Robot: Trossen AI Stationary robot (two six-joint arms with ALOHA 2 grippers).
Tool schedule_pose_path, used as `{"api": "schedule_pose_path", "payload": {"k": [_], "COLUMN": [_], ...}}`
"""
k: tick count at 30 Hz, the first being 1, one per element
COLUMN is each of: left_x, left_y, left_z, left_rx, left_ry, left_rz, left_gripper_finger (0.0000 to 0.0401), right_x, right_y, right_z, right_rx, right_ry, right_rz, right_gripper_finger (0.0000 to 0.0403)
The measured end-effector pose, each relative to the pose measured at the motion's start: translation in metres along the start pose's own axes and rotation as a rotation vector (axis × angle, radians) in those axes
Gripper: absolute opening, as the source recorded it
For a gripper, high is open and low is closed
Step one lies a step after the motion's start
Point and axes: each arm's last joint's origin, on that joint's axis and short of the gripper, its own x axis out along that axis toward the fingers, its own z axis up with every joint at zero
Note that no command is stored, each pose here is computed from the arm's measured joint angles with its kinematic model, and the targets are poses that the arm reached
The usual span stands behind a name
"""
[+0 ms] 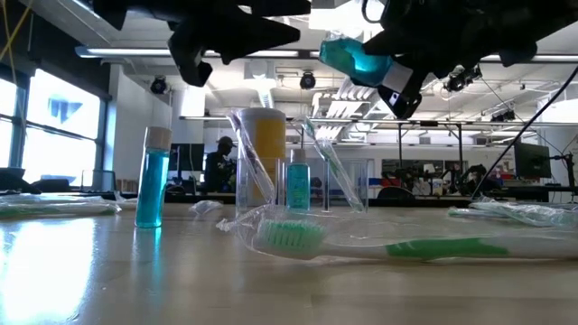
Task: Pick & Place toothbrushing station
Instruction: Put the top mouthwash into the middle section of the transparent organizer
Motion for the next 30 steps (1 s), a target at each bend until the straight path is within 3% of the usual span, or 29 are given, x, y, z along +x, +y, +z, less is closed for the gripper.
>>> {"api": "schedule_pose_path", "payload": {"k": [25, 30], "left_x": [0.031, 0.032], "left_y": [0.003, 0.007], "left_z": [0.006, -0.002], "left_rx": [0.002, -0.022], "left_ry": [0.005, 0.017], "left_rz": [-0.049, -0.047], "left_gripper_finger": [0.0187, 0.0187], "right_x": [0.000, 0.000], "right_y": [0.001, 0.001], "right_z": [0.001, 0.001], "right_rx": [-0.007, -0.007], "right_ry": [0.000, 0.000], "right_rz": [0.024, 0.024], "right_gripper_finger": [0.0137, 0.0139]}}
